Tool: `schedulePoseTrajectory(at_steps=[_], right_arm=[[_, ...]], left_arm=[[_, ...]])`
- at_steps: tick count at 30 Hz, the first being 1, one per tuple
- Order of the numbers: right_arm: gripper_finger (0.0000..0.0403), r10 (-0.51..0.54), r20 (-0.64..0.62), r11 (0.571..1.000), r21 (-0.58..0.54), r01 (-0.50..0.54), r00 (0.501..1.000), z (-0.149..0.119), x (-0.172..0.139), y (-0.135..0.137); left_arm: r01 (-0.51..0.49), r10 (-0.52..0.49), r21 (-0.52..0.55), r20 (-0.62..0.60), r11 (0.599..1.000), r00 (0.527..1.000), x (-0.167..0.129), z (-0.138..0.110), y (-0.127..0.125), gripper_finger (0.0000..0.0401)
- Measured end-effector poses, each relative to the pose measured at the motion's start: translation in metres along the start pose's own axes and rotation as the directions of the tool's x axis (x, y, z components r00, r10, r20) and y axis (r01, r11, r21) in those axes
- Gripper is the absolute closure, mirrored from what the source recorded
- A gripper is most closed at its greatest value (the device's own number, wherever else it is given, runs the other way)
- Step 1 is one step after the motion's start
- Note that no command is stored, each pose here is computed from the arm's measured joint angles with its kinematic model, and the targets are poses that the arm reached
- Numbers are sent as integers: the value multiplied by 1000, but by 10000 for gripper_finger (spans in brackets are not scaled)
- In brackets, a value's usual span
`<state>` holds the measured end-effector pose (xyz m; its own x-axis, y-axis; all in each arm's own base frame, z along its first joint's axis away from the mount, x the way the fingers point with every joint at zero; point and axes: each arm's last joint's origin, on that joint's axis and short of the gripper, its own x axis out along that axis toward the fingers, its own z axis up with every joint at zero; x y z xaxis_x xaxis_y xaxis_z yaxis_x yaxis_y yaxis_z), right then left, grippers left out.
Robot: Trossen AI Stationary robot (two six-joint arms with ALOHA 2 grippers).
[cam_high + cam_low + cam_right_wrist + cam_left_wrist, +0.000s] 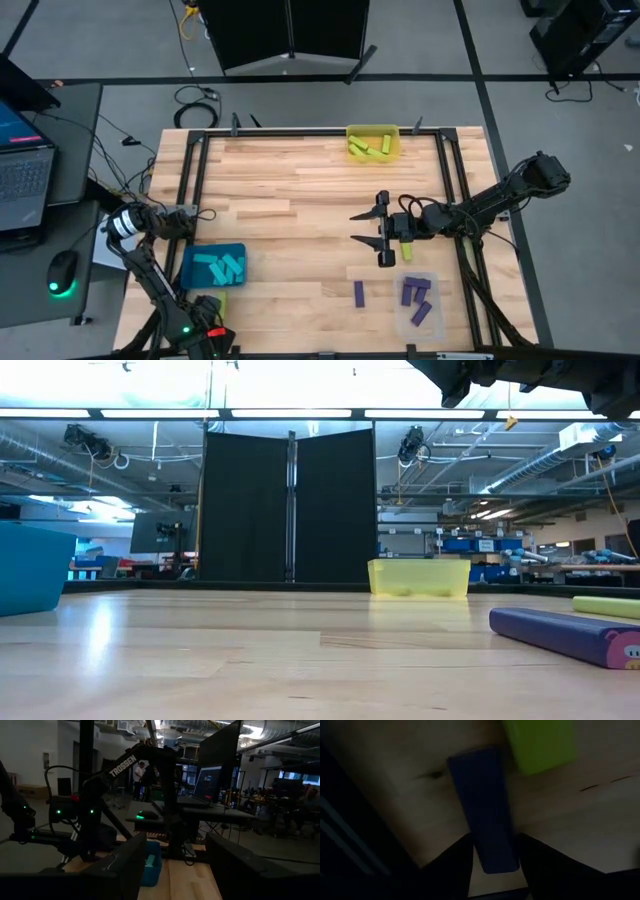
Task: Sort blocks
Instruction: Put the bottom purple block into the transparent bin
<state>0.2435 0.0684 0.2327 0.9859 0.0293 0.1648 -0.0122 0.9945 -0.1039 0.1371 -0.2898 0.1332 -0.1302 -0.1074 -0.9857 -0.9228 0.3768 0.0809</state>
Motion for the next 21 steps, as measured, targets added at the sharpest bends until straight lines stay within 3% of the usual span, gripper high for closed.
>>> schedulePoseTrajectory(at_steps=[8, 21], right_arm=[[188, 0, 0, 1000, -4, 0, 1000, 0, 0, 0], [188, -1, 7, 1000, -3, 1, 1000, 1, 0, 0]], left_arm=[[4, -4, 12, -1, 1000, 1000, 1, -1, 0, 291], [-34, 33, 25, 21, 999, 999, -17, -12, -5, 297]])
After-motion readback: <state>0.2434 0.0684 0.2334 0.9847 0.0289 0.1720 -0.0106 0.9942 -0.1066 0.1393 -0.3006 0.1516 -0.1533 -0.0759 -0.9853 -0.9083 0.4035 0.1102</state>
